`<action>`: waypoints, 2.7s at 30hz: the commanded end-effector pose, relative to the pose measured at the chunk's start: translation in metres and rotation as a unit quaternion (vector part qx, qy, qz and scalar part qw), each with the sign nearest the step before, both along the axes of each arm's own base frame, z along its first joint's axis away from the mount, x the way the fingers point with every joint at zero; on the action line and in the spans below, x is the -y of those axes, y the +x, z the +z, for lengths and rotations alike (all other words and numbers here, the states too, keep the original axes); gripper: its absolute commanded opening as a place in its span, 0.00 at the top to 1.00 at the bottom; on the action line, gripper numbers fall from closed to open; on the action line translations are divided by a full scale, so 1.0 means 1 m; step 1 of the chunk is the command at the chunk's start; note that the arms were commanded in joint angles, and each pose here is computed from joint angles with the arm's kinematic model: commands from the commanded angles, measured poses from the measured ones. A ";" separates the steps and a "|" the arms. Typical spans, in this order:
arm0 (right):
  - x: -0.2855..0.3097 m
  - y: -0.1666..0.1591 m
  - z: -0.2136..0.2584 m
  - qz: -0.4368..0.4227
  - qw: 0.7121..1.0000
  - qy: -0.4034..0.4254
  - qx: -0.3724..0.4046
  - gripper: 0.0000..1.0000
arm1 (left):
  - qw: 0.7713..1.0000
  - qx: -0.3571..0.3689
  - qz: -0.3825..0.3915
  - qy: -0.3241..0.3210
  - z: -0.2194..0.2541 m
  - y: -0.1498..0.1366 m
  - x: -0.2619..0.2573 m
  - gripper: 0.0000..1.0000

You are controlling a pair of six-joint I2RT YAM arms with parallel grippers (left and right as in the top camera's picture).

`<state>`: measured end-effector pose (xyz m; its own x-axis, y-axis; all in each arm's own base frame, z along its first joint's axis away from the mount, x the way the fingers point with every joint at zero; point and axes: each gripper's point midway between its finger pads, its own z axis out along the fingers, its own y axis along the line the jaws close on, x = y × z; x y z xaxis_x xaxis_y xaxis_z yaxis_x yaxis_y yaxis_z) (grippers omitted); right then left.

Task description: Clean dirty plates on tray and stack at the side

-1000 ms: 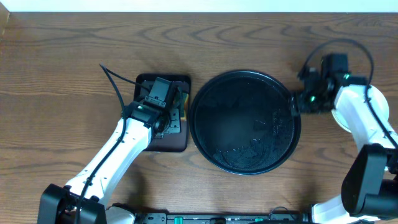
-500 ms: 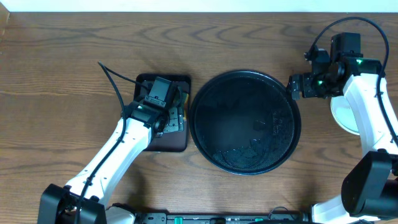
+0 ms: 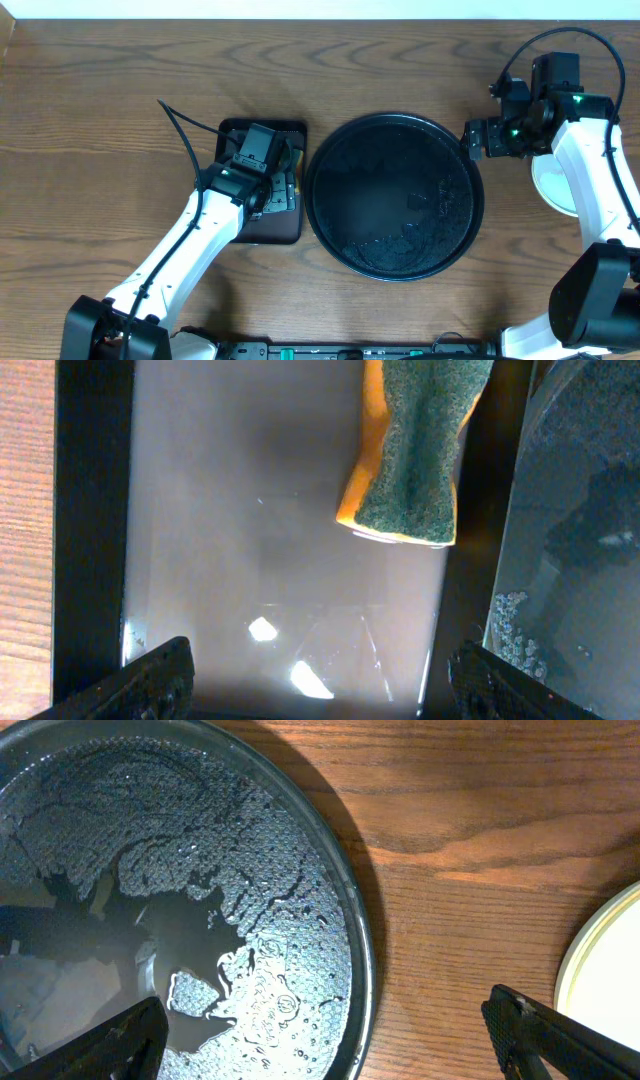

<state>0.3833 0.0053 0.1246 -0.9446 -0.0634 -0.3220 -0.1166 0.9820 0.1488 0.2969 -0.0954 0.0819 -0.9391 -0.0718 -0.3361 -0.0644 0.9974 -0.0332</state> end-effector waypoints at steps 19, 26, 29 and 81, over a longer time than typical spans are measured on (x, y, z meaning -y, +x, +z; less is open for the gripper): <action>-0.041 -0.101 0.253 0.080 0.910 -0.053 0.404 0.01 | 1.000 0.014 0.000 0.008 0.007 0.005 -0.003 0.17; -0.029 -0.158 0.268 0.054 0.800 -0.069 0.593 0.01 | 1.000 0.014 0.000 0.008 0.007 0.005 -0.003 0.17; -0.032 -0.174 0.238 0.056 0.765 -0.063 0.639 0.01 | 1.000 0.014 0.000 0.008 0.007 0.005 -0.003 0.17; -0.032 -0.140 0.033 0.027 0.826 -0.018 0.562 0.01 | 1.000 0.014 0.000 0.008 0.008 0.004 -0.004 0.17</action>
